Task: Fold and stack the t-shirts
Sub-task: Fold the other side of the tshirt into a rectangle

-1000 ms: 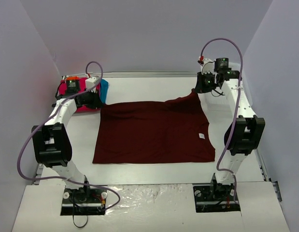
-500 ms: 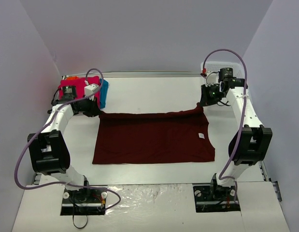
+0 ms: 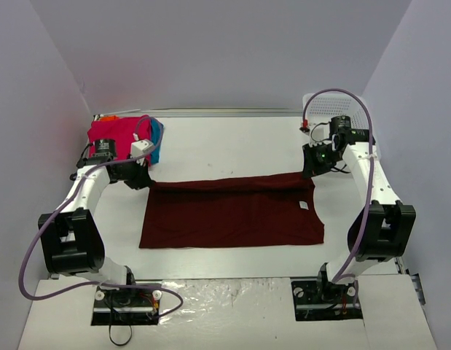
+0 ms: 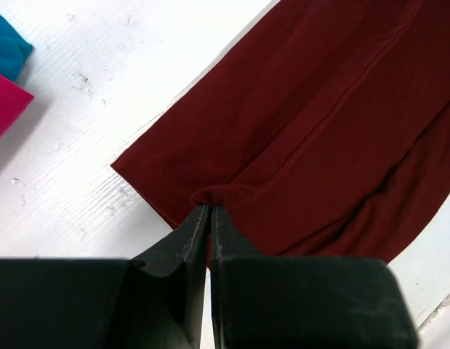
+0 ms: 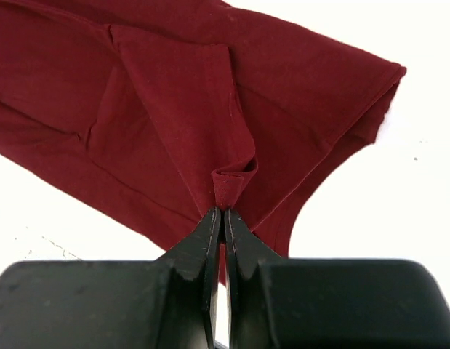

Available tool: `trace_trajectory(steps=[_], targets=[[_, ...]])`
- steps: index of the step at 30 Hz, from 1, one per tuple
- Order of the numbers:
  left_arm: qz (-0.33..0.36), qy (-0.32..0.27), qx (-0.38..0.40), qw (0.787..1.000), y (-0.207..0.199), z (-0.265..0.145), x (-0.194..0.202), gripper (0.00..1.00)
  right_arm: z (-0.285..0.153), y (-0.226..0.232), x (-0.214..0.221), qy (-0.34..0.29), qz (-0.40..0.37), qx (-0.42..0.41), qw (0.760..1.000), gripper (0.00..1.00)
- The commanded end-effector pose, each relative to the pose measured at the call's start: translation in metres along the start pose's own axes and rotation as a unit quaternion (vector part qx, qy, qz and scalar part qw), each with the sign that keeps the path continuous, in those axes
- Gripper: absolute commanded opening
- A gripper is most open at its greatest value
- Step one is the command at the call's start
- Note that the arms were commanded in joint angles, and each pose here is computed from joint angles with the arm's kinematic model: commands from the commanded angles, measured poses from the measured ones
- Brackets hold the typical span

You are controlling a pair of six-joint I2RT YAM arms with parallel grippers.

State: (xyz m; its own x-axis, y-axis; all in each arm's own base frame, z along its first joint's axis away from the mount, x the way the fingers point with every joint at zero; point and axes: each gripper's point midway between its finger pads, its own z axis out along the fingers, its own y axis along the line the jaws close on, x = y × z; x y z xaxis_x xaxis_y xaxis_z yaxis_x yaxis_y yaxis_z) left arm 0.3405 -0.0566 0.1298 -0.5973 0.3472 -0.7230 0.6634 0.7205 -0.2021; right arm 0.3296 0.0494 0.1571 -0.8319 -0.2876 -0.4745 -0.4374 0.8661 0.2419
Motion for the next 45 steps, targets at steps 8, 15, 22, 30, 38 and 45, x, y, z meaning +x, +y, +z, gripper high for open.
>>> trace_trajectory(steps=[8,15,22,30,38,45], targets=[[0.038,0.000,0.006,0.999,-0.016,-0.015,0.006,0.02,-0.017,0.010,0.028,0.023,-0.012,0.009,1.000,0.00],[0.037,0.013,0.009,0.999,-0.019,-0.014,0.019,0.02,-0.012,0.015,0.046,0.042,-0.020,-0.005,0.999,0.00],[0.054,0.032,0.002,0.998,-0.018,-0.012,0.033,0.02,-0.008,0.017,0.061,0.086,-0.036,-0.032,0.995,0.00],[0.080,0.089,0.081,0.989,-0.042,-0.005,0.062,0.33,0.011,0.033,0.118,0.219,-0.034,-0.132,0.966,0.25],[0.090,0.119,0.125,0.981,-0.059,0.002,0.073,0.43,0.013,0.027,0.114,0.233,-0.045,-0.142,0.961,0.47],[0.080,0.056,0.091,0.991,-0.057,0.000,0.040,0.43,0.034,0.016,0.073,0.186,-0.048,-0.144,0.971,0.49]])
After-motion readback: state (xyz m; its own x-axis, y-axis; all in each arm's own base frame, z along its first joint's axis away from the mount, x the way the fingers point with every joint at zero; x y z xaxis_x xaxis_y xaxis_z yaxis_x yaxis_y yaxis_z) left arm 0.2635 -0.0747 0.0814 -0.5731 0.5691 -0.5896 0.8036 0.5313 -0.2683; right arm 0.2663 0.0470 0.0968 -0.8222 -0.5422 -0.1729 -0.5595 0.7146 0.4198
